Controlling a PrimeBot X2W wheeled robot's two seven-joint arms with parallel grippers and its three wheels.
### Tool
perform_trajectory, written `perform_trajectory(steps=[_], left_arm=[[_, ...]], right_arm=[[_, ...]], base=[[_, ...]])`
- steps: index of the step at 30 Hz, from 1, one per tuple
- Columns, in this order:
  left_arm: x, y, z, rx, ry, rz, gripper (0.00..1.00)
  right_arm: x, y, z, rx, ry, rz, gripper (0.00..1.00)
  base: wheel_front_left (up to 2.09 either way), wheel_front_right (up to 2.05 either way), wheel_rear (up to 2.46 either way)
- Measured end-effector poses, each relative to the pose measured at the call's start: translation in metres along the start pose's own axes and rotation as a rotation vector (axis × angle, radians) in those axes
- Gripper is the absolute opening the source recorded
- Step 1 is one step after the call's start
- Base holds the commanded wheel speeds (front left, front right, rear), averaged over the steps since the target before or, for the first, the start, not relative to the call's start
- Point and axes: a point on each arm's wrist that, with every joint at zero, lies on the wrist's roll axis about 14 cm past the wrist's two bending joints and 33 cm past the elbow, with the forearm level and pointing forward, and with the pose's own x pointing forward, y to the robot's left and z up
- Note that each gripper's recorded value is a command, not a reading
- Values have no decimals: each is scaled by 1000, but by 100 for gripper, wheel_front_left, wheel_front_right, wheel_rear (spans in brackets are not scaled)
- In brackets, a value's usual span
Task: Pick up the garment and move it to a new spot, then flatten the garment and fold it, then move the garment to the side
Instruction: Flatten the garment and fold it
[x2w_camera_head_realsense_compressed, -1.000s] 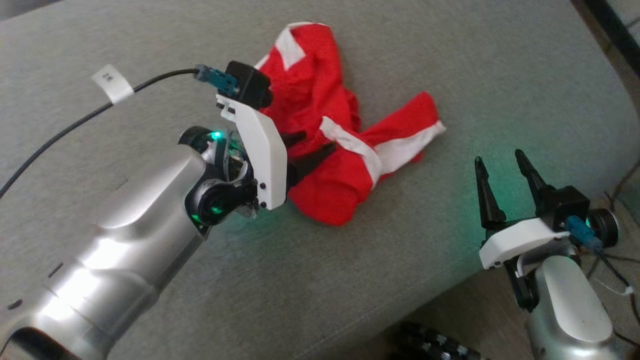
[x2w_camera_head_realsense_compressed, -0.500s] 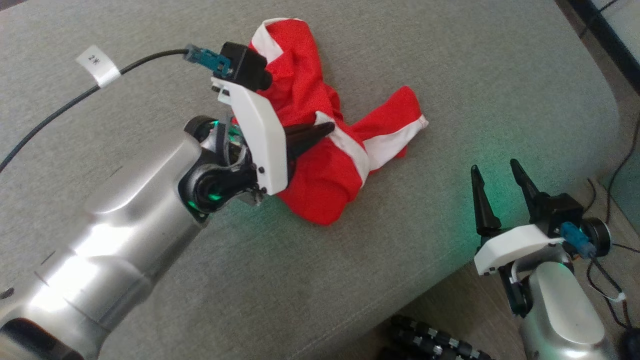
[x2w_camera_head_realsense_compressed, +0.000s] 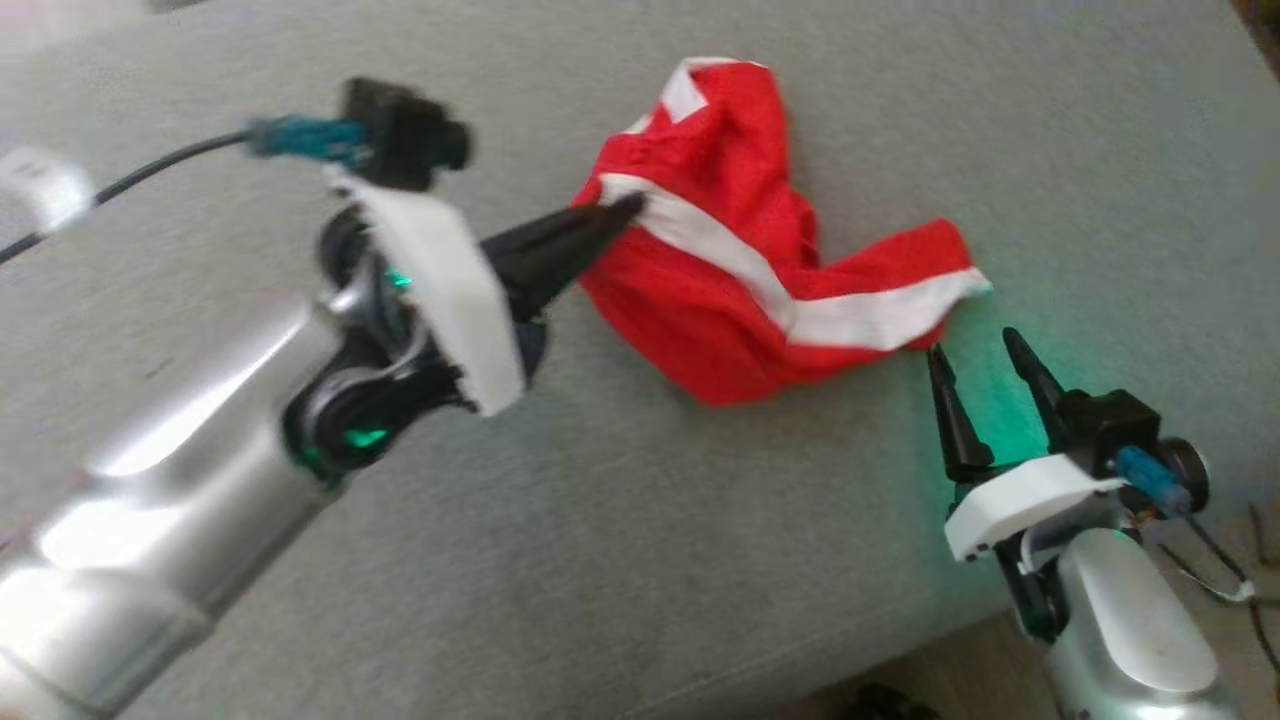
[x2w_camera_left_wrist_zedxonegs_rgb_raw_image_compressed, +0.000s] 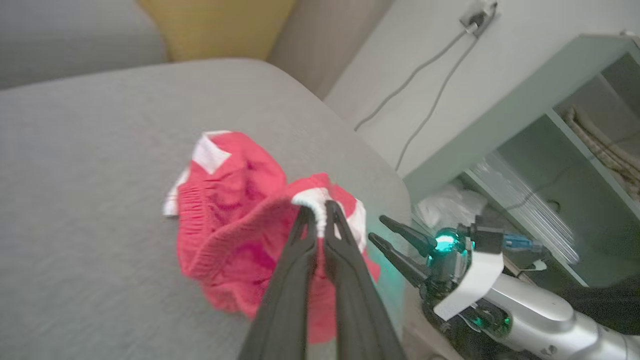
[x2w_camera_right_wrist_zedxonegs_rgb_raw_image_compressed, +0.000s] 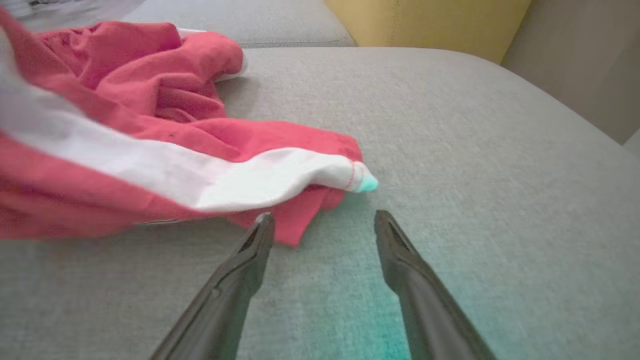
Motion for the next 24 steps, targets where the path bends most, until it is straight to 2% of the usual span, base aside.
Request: perform_trajectory(steps=[6,12,18,24], left_arm=[[-63,25,22,-5,-227,178,0],[-106,30,29,-2,-357,285,0],[-126,42,25,-14,-382,349,0],[-130,48,19,-39,-386,360,0]], right_arm=[[9,33,15,-6,-47,121,100],[6,75,16,79,-53,241,100],[3,110,23,231,-50,344,100],[13,108,18,204,-6,374,100]], base=[[0,0,0],[0,0,0],[0,0,0],[0,0,0]])
